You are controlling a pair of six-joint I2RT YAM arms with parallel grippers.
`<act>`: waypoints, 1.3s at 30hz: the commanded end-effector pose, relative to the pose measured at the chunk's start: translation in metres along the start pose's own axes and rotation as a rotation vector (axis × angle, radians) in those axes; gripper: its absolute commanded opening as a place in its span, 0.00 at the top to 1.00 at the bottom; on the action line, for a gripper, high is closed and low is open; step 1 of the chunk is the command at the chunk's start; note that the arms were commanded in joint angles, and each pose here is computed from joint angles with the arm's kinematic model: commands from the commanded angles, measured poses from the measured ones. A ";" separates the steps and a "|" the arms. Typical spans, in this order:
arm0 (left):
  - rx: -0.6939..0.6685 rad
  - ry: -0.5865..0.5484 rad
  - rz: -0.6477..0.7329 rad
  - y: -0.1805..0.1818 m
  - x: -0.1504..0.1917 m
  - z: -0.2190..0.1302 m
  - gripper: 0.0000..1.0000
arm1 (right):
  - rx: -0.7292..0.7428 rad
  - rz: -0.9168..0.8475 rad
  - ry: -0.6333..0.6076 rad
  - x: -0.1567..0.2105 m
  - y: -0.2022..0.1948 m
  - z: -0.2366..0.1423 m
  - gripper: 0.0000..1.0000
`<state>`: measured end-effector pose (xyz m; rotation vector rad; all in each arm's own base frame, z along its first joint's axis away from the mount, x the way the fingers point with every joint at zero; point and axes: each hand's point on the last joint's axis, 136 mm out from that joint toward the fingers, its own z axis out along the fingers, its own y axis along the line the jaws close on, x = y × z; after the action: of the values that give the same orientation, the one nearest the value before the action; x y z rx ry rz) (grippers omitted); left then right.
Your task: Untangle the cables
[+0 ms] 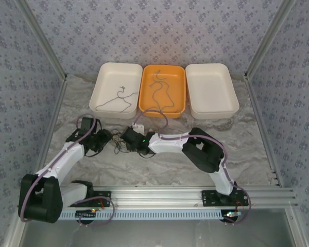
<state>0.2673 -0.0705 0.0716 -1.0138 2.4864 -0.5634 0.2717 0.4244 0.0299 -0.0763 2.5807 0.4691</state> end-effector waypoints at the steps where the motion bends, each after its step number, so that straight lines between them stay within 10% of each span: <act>1: 0.020 0.006 0.014 -0.001 0.002 -0.005 0.48 | -0.011 0.026 0.010 0.004 0.007 0.010 0.67; 8: 0.057 0.065 -0.015 -0.008 0.011 0.008 0.46 | 0.024 0.052 -0.015 0.004 -0.005 0.011 0.99; 18: -0.013 0.103 0.020 -0.023 0.025 0.050 0.50 | 0.027 0.026 -0.083 -0.005 -0.020 -0.022 1.00; 24: -0.106 0.065 0.032 -0.006 0.018 0.070 1.00 | 0.093 -0.012 -0.142 -0.015 -0.050 -0.054 1.00; 39: 0.070 -0.087 0.108 -0.034 -0.023 -0.013 1.00 | 0.314 0.066 -0.620 -0.145 -0.233 -0.304 1.00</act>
<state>0.2964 -0.0931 0.1113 -0.8322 2.3927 -0.6644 0.2885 0.1583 0.2537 0.2115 2.0557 0.3223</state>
